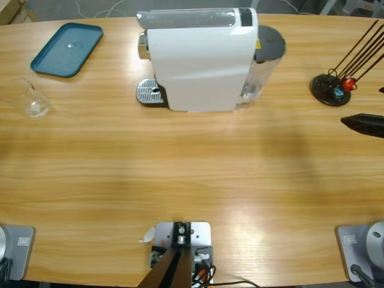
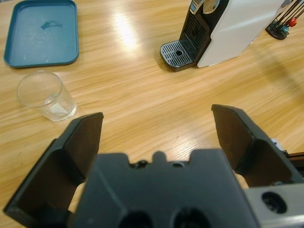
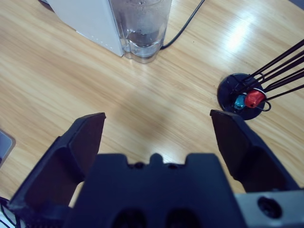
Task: Pour coffee
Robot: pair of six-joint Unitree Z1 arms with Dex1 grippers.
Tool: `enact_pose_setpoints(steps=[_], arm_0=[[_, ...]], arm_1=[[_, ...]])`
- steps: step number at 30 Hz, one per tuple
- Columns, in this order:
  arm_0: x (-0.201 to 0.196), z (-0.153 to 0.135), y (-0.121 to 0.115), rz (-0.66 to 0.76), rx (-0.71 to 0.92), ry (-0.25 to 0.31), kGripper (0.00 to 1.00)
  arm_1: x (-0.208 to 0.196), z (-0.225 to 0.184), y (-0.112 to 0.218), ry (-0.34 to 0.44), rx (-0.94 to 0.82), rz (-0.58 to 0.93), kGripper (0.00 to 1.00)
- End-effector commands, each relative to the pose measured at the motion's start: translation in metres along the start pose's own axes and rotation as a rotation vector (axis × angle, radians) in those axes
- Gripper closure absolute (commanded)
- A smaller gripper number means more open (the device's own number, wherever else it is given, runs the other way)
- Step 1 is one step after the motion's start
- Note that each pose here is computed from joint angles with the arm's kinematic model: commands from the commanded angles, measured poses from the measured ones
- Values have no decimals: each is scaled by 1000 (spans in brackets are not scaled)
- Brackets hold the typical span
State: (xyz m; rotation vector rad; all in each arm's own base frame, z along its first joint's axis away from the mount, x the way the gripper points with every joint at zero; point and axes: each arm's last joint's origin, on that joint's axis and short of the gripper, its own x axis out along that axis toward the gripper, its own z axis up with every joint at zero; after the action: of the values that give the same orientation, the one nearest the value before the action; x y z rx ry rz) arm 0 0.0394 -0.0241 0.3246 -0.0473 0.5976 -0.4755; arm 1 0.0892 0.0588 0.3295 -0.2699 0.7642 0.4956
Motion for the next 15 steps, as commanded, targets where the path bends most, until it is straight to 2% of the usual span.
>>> enact_pose_setpoints(steps=[1, 8, 11, 13, 15], arm_0=[[7, -8, 2, -1, -12, 32, 9], [8, -8, 1, -1, -12, 34, 9], [14, -2, 0, -13, -40, 52, 9], [20, 17, -5, -38, -67, 21, 9], [33, 48, -14, -91, -101, 1, 9]], arm_1=[[2, -2, -1, 5, -3, 5, 0], [0, -4, -1, -3, -4, 5, 0], [-1, -4, -1, -5, -3, 4, 0], [0, -4, -1, -6, -3, 4, 0], [1, -3, -1, -5, -3, 4, 0]])
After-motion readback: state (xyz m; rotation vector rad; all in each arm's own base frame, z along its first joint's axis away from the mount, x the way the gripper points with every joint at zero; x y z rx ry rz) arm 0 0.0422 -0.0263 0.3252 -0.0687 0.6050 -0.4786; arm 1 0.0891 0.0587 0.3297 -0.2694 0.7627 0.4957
